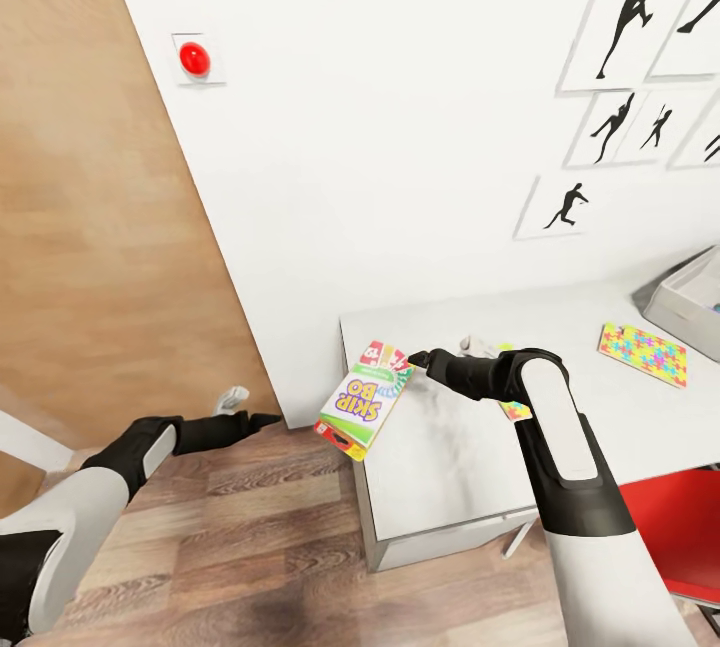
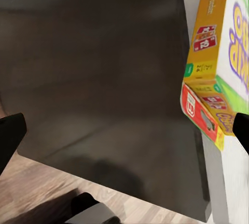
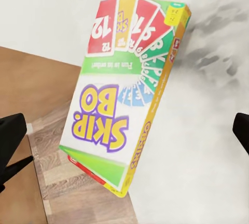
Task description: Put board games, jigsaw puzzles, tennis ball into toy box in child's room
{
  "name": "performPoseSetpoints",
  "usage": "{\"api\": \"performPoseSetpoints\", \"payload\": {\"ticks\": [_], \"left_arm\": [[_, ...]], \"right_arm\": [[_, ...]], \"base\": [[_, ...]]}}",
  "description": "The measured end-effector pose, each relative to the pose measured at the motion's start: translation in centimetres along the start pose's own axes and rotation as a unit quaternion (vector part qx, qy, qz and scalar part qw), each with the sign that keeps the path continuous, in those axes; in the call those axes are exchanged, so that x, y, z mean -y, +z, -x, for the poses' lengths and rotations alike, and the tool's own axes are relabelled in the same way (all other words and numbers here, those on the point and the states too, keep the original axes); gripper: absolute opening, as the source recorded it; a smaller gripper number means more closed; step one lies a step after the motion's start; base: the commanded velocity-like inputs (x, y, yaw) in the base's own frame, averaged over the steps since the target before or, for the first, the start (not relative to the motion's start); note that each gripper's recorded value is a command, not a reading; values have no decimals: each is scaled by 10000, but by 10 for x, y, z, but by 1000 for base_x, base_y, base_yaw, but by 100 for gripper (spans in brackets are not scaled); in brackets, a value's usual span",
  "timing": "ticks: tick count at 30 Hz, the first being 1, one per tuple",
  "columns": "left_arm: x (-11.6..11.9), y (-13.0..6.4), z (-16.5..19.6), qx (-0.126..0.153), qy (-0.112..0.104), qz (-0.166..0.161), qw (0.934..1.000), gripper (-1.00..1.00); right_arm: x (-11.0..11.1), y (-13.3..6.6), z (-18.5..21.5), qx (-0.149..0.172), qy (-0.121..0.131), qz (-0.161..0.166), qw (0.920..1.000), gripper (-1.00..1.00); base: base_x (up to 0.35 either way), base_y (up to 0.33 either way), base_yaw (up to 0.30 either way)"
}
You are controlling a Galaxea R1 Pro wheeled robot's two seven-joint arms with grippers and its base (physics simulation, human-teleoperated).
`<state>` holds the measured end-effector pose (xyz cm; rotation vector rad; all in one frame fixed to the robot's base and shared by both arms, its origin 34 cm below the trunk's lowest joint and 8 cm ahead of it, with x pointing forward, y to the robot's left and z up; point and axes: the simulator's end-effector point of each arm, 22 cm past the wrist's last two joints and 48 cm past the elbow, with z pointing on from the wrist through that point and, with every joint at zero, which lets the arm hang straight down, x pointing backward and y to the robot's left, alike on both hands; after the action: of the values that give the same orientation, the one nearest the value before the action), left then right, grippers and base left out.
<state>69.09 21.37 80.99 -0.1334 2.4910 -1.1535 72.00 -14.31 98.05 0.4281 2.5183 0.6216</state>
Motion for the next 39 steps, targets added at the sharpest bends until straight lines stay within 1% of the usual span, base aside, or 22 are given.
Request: {"api": "performPoseSetpoints", "payload": {"ticks": [7,17,20,23,29,39], "left_arm": [[12,2,-1,0,20,-158,9999,100],[29,-3,4,50,70,-422,9991,100],[34,-4,5,63,83,-507,9987,100],[39,-7,6,76,96,-596,9981,100],[45,-9,8,100,131,-656,9977,100],[53,-14,12,151,187,-688,9973,100]], "right_arm": [[-3,-3,1,28,-21,20,10000,100],[-8,-11,5,90,-57,51,9999,100],[-12,-12,5,99,-71,78,9999,100],[-22,-13,1,79,-117,151,9998,100],[-30,-17,0,95,-176,203,9996,100],[-35,-25,4,165,-210,235,9994,100]], "base": [[0,0,0],[0,0,0],[0,0,0],[0,0,0],[0,0,0],[0,0,0]]}}
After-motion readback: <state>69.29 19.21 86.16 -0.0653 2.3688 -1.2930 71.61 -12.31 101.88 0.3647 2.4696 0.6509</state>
